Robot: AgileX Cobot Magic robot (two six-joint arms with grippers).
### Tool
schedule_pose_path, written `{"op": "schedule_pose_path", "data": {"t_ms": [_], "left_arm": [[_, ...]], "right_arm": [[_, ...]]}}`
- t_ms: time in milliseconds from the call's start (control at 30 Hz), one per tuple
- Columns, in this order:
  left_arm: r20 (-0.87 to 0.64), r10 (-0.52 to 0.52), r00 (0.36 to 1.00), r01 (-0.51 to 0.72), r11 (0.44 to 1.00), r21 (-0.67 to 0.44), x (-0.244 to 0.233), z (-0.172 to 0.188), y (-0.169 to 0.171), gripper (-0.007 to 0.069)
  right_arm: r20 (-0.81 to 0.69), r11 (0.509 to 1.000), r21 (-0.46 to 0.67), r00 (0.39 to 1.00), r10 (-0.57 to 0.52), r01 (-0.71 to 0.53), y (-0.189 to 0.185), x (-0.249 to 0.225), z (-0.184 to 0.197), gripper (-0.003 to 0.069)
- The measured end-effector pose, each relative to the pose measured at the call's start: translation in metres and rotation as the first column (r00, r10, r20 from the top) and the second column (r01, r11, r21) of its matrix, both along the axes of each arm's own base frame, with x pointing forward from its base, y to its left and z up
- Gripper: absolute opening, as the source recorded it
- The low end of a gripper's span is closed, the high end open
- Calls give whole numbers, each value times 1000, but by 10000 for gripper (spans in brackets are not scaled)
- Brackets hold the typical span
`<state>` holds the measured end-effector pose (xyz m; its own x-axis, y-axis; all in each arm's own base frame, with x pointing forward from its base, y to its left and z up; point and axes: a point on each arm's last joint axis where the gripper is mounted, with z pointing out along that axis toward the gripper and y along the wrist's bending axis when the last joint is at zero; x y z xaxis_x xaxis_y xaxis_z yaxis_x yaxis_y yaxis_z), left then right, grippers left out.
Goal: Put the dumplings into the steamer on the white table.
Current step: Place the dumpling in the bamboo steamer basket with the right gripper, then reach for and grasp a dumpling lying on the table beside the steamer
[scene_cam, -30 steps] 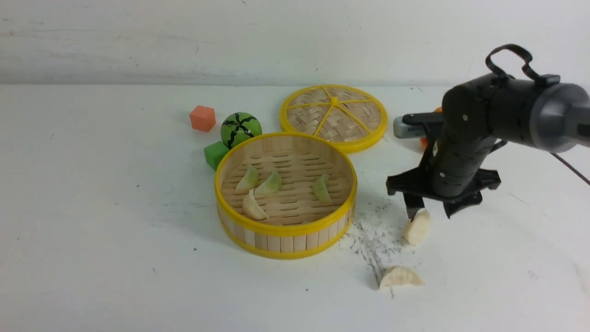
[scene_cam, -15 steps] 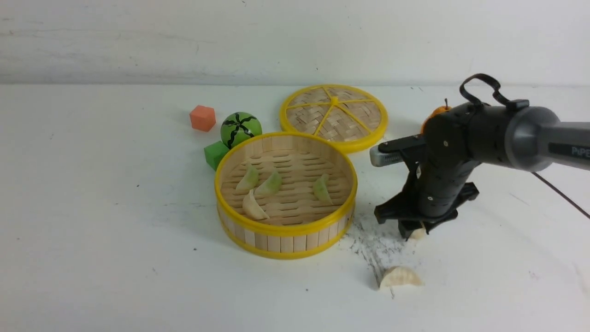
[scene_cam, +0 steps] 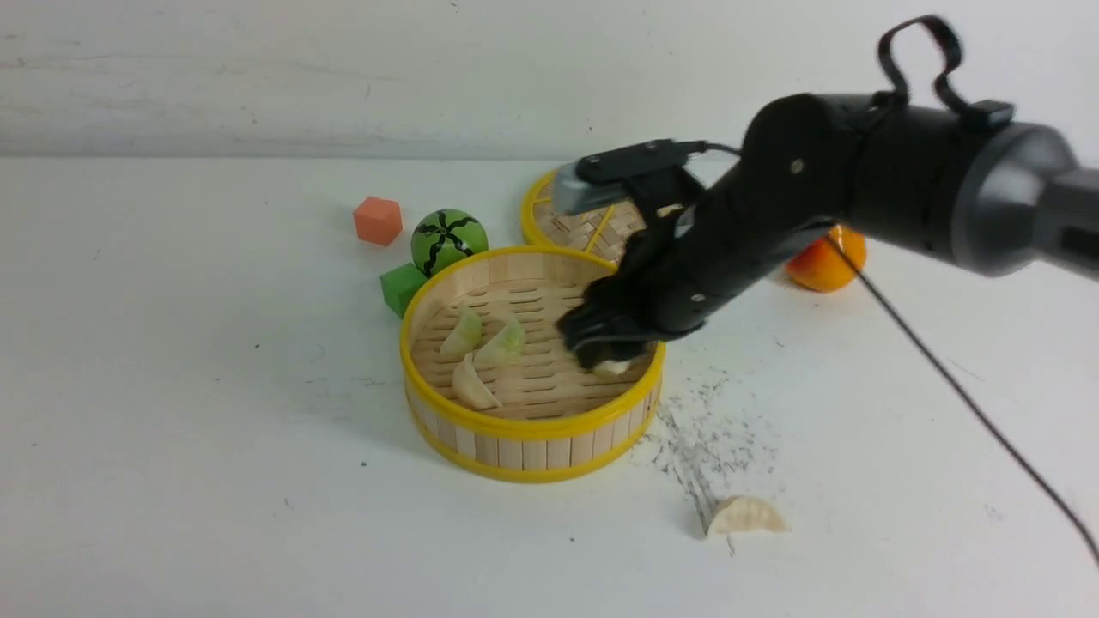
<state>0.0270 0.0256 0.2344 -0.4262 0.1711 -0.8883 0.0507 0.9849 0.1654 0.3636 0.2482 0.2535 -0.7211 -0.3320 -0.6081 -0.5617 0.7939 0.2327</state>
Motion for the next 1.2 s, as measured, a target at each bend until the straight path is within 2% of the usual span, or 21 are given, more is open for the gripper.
{"op": "schedule_pose_path", "data": {"t_ms": [133, 333, 467, 567, 667, 800, 867, 900, 933, 967, 1000, 1133, 1200], "left_arm": [[0, 0, 1000, 0, 1000, 0, 0, 0, 0, 15], [0, 0, 1000, 0, 1000, 0, 0, 0, 0, 19], [0, 0, 1000, 0, 1000, 0, 0, 0, 0, 20], [0, 0, 1000, 0, 1000, 0, 0, 0, 0, 22], [0, 0, 1000, 0, 1000, 0, 0, 0, 0, 25], [0, 0, 1000, 0, 1000, 0, 0, 0, 0, 30], [0, 0, 1000, 0, 1000, 0, 0, 0, 0, 31], [0, 0, 1000, 0, 1000, 0, 0, 0, 0, 32], [0, 0, 1000, 0, 1000, 0, 0, 0, 0, 33], [0, 0, 1000, 0, 1000, 0, 0, 0, 0, 36], [0, 0, 1000, 0, 1000, 0, 0, 0, 0, 36], [0, 0, 1000, 0, 1000, 0, 0, 0, 0, 39], [0, 0, 1000, 0, 1000, 0, 0, 0, 0, 39]], "right_arm": [[11, 998, 62, 1000, -28, 27, 22, 10, -31, 289], [-43, 997, 41, 997, -64, 66, 23, 22, -72, 289], [-49, 998, 38, 998, -49, 51, 23, 23, -70, 300], [-47, 999, 29, 999, -13, 14, 26, 24, -59, 370], [-17, 999, 0, 999, 47, -47, 26, 24, -31, 433], [56, 987, -111, 990, 127, -120, 14, 15, 12, 458], [70, 976, -169, 986, 149, -136, 9, 12, 20, 460], [73, 951, -267, 981, 180, -154, 0, 10, 25, 461], [75, 952, -266, 981, 180, -154, 0, 9, 27, 461], [56, 912, -374, 978, 202, -167, -10, 8, 27, 461], [25, 882, -437, 978, 208, -176, -17, 7, 25, 461], [-83, 828, -519, 977, 197, -211, -38, 6, 6, 461], [-110, 818, -525, 972, 206, -233, -43, 5, -1, 461]]}}
